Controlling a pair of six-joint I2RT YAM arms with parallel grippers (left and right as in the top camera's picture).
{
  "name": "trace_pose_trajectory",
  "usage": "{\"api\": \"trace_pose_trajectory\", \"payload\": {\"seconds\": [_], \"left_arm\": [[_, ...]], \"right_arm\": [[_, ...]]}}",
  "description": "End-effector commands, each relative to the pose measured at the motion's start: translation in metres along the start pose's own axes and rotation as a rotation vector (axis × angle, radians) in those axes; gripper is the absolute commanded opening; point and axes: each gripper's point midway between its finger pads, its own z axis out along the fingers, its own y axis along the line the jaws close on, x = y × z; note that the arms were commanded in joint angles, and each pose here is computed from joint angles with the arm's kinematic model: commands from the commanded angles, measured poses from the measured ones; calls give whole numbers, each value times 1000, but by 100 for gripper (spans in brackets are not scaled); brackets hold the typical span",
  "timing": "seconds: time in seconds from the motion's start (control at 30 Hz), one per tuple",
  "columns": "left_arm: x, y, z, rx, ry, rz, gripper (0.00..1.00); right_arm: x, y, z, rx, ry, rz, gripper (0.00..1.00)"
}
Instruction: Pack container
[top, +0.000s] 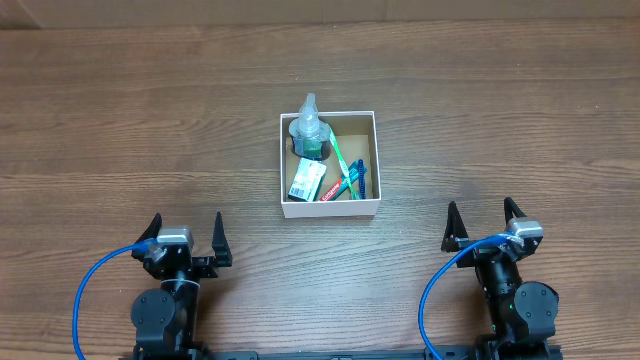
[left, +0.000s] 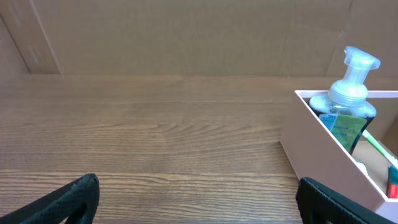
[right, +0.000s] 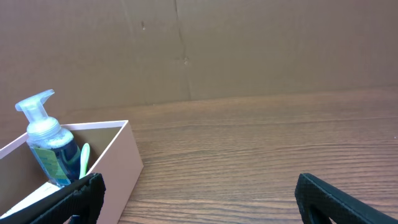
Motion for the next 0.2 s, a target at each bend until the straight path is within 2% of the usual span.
{"api": "trace_pose_trajectory", "payload": {"seconds": [0.0,0.17], "left_arm": [[0,-1,0,8,-9,21,100],[0,-1,0,8,-9,21,100]], "right_arm": [[-1,-2,0,12,-12,-4,100],[-1,-2,0,12,-12,-4,100]]}}
